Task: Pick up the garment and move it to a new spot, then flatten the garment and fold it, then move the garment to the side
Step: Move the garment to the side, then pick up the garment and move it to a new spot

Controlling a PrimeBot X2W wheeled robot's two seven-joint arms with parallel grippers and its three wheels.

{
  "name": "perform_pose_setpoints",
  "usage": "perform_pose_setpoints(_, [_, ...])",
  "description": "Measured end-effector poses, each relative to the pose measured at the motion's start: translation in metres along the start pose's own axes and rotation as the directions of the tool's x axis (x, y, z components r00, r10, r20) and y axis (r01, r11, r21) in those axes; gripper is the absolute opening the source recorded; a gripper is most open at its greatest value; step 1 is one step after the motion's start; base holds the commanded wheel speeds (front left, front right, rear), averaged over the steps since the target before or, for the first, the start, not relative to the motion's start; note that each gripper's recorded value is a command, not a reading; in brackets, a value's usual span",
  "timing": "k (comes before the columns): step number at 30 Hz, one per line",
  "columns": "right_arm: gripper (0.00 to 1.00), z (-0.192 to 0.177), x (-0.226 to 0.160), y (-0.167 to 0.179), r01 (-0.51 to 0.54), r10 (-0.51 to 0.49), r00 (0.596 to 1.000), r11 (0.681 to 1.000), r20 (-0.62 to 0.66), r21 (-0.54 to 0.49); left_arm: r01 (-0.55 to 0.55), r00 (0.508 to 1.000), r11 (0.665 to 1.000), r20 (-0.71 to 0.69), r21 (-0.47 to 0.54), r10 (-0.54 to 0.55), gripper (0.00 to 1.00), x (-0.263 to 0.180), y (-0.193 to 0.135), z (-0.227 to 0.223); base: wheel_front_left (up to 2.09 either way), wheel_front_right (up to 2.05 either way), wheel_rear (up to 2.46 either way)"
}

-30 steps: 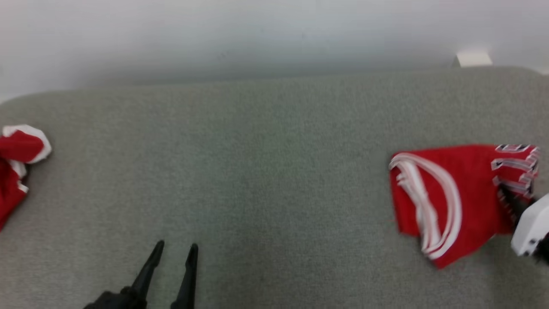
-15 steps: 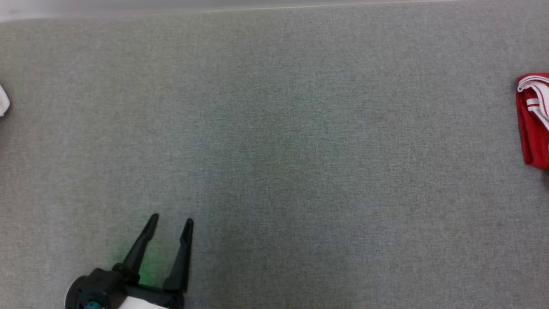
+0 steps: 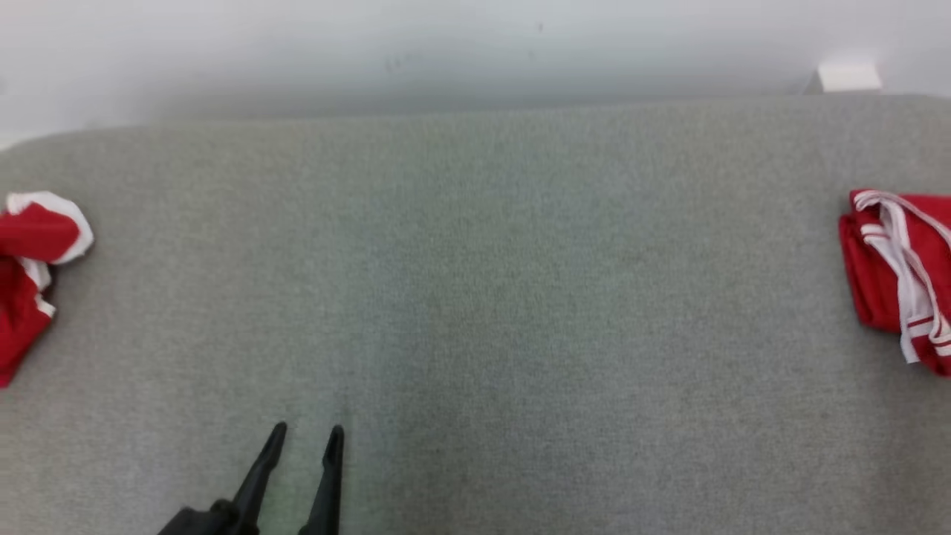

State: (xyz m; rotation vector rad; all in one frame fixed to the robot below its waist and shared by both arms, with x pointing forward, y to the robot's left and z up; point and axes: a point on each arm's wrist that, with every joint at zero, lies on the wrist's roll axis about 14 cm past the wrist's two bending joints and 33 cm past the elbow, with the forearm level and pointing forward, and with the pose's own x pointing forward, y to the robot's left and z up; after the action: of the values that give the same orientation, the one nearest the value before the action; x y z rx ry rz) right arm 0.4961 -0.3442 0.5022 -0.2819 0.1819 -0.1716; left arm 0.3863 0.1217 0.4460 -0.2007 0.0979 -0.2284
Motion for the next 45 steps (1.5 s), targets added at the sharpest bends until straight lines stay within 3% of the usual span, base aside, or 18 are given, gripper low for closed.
perform_pose_setpoints(9, [1.0,0.026,-0.092,0.041,-0.062,0.028,0.972,0.988,0.233,0.141,-0.069,0.995,0.998,0.068,0.007,0.068,1.0,-0.051,0.005,0.023,0.0,0.0,0.0])
perform_pose_setpoints(14, [1.0,0.019,-0.141,0.075,-0.112,0.054,0.962,0.972,0.267,0.208,-0.094,0.989,0.995,0.115,0.013,0.092,1.0,-0.069,0.007,0.035,0.0,0.0,0.0])
perform_pose_setpoints(19, [1.0,-0.012,-0.171,0.09,-0.121,0.068,0.976,0.959,0.207,0.255,-0.102,0.987,0.995,0.124,0.018,0.098,1.0,-0.075,0.009,0.037,0.0,0.0,0.0])
perform_pose_setpoints(25, [1.0,-0.039,-0.191,0.111,-0.16,0.121,0.983,0.938,0.141,0.308,-0.073,0.99,0.997,0.12,0.024,0.069,1.0,-0.072,0.0,0.036,0.0,0.0,0.0])
perform_pose_setpoints(36, [1.0,-0.028,-0.191,0.117,-0.187,0.136,0.975,0.93,0.178,0.317,-0.061,0.992,0.998,0.115,0.02,0.059,1.0,-0.072,-0.003,0.034,0.0,0.0,0.0])
perform_pose_setpoints(45, [1.0,-0.013,-0.185,0.152,-0.297,0.236,0.948,0.899,0.214,0.321,-0.128,0.982,0.992,0.142,0.007,0.126,1.0,-0.087,0.012,0.039,0.0,0.0,0.0])
